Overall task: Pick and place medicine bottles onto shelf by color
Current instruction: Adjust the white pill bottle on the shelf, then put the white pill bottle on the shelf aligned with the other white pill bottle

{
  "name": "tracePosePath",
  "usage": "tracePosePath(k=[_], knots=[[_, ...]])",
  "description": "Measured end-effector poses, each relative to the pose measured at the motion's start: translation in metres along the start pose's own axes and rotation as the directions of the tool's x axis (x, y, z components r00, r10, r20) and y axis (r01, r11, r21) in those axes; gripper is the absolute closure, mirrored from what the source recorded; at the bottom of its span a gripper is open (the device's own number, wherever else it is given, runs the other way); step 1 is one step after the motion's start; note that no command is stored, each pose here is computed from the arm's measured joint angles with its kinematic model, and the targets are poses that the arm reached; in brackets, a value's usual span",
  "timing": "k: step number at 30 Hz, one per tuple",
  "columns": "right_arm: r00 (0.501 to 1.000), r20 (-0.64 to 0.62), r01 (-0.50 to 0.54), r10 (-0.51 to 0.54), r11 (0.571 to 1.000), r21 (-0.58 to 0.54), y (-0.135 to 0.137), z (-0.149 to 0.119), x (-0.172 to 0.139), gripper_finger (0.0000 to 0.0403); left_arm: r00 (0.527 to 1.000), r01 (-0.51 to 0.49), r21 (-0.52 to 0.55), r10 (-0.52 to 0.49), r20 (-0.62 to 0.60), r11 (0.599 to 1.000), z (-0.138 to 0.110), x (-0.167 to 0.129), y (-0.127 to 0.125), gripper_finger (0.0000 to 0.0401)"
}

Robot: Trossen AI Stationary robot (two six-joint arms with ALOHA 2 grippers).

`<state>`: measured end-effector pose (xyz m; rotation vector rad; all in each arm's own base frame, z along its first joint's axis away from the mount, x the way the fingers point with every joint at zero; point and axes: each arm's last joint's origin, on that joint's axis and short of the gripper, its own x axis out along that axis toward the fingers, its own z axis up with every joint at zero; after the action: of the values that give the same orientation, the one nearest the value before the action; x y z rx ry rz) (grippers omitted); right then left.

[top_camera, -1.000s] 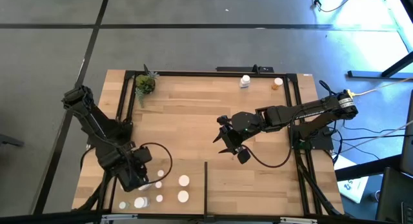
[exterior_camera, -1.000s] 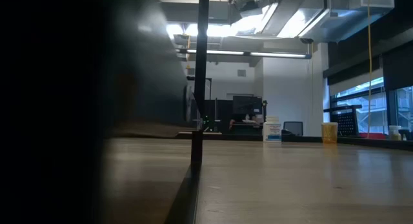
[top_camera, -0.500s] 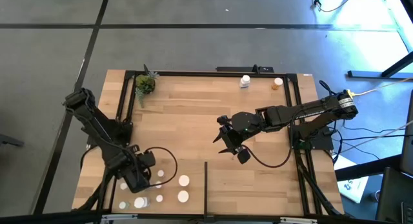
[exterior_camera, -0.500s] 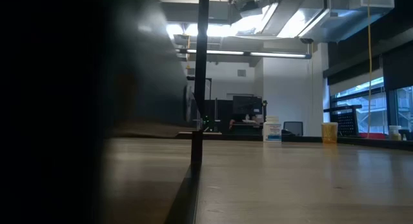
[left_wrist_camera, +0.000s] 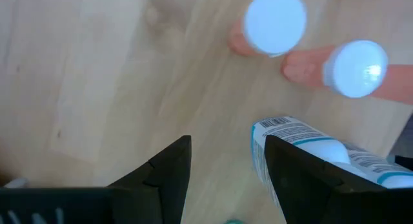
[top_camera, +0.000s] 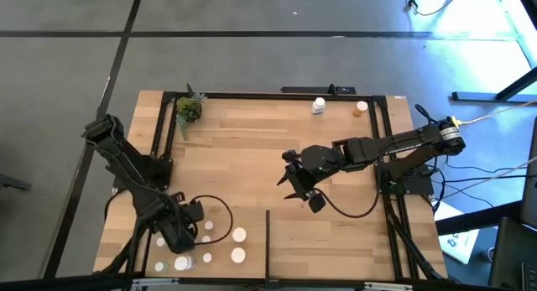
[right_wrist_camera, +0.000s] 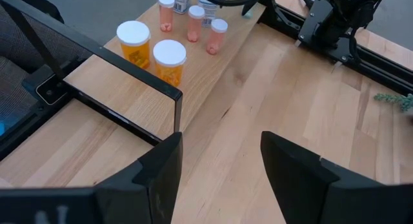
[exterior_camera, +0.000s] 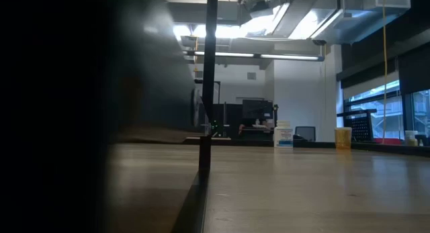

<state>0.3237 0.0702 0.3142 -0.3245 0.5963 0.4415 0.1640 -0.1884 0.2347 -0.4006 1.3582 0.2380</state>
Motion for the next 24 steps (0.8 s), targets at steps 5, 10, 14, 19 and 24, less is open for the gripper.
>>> tracePosePath(k=[5,10,14,19,24], knots=[[1.000,0.000,0.000,0.000,1.000,0.000,0.0000,0.0000,-0.0001,0.0191,1.000,0.018,0.010,-0.018,-0.003,1.000,0.0002,0.0000,-0.0016,0.0211],[1.000,0.000,0.000,0.000,1.000,0.000,0.0001,0.0000,-0.0001,0.0191,0.999,0.045,0.050,-0.044,-0.014,0.998,0.0003,-0.0001,-0.0037,0.0211],[1.000,0.000,0.000,0.000,1.000,0.000,0.0000,0.0000,-0.0001,0.0191,0.999,0.051,0.058,-0.051,-0.016,0.997,0.0004,-0.0001,-0.0043,0.0211],[1.000,0.000,0.000,0.000,1.000,0.000,0.0000,0.0000,-0.0001,0.0191,0.999,0.043,0.078,-0.042,-0.013,0.996,0.0006,0.0000,-0.0035,0.0211],[1.000,0.000,0.000,0.000,1.000,0.000,0.0000,0.0000,-0.0001,0.0191,0.999,0.005,0.061,-0.008,0.041,0.998,0.0051,-0.0072,0.0055,0.0211]])
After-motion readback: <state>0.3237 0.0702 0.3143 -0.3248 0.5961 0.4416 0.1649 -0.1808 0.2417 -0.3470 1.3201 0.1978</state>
